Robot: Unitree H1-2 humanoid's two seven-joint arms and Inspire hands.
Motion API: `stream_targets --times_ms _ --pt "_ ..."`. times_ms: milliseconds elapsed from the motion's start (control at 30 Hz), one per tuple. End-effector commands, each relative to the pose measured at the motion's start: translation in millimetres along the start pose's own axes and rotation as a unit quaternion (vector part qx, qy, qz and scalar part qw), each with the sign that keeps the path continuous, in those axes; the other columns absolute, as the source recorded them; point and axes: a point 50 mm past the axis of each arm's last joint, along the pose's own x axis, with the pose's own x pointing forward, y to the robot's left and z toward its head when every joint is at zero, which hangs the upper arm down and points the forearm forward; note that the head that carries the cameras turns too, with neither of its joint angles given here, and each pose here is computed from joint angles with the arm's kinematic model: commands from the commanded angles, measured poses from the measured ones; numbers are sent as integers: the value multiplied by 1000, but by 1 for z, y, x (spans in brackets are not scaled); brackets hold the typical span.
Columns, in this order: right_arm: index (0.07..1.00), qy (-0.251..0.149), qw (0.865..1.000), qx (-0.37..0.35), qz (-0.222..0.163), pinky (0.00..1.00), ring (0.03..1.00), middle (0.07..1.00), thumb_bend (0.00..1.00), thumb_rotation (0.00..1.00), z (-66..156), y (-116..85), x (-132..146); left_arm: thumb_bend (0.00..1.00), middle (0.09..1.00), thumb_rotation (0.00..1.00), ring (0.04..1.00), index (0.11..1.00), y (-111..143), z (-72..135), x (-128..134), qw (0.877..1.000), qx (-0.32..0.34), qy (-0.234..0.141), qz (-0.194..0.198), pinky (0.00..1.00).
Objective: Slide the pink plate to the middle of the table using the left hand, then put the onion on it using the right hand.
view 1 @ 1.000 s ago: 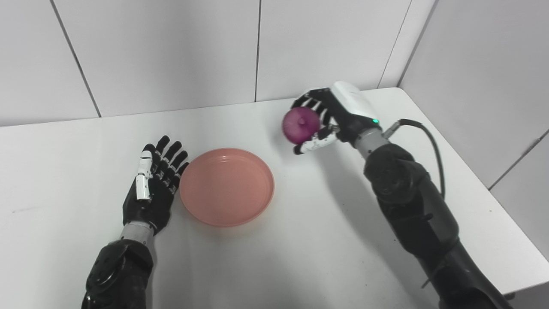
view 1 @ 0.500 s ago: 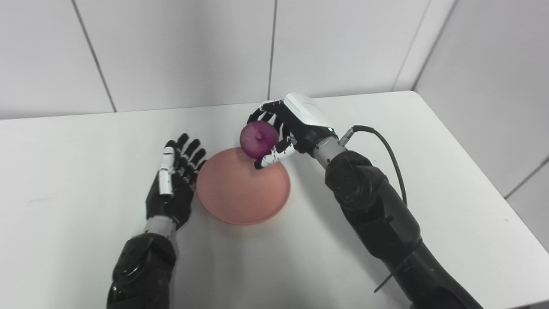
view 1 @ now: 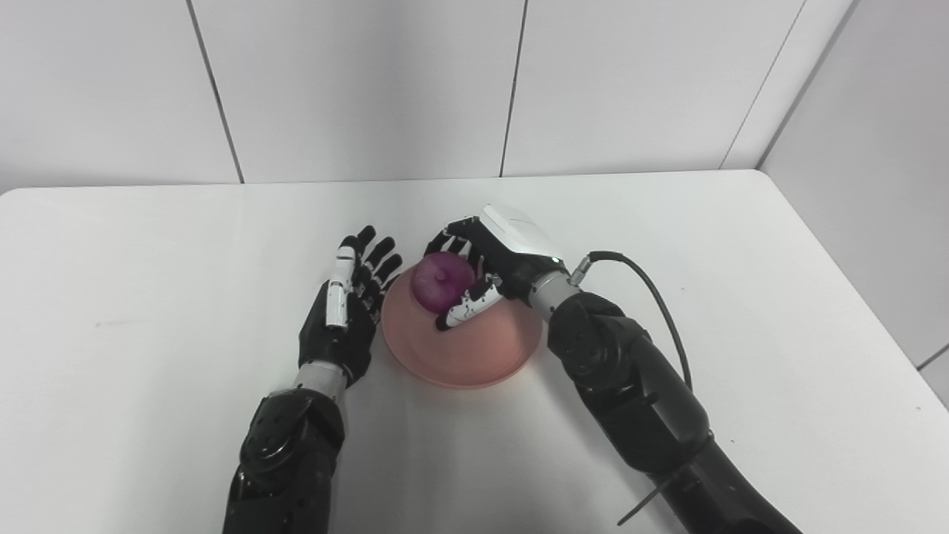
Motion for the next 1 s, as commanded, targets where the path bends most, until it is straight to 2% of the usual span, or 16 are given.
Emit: stream_targets --times_ms 0,167,500,633,767,800,867,900,967 --pt "489 -31 999 -12 -22 240 332 442 515 130 8 -6 2 394 936 1000 937 945 -1 -19 -4 999 -14 33 20 917" --pt "489 -25 999 -22 -17 220 312 422 516 130 3 1 1 391 933 1000 933 940 -1 -19 -4 999 -15 33 21 910" --pt "489 -13 999 -37 -17 209 307 417 515 128 -4 4 -7 390 934 1000 933 941 0 -18 -3 999 -16 31 18 913" --pt "490 -8 999 -38 -14 248 356 469 516 132 -4 4 -10 389 934 1000 933 939 0 -17 -4 999 -20 32 19 914" --pt "490 -4 999 -34 -11 227 335 463 521 141 -3 5 -13 391 933 1000 932 935 0 -17 -4 999 -20 32 20 913" --pt "491 -3 999 -32 -9 273 395 515 522 144 -2 5 -14 391 935 1000 935 936 0 -17 -4 999 -21 32 19 917" --pt "492 -5 1000 -25 -8 301 432 548 523 147 -1 4 -16 392 936 1000 936 937 0 -18 -3 999 -19 33 20 919" --pt "607 -7 1000 -20 -8 137 211 293 780 169 -1 3 -18 393 934 1000 934 937 0 -18 -3 999 -17 33 20 913" --pt "710 -9 1000 -13 -5 53 87 171 914 204 0 -1 -22 393 934 1000 934 938 0 -17 -4 999 -18 33 20 912"
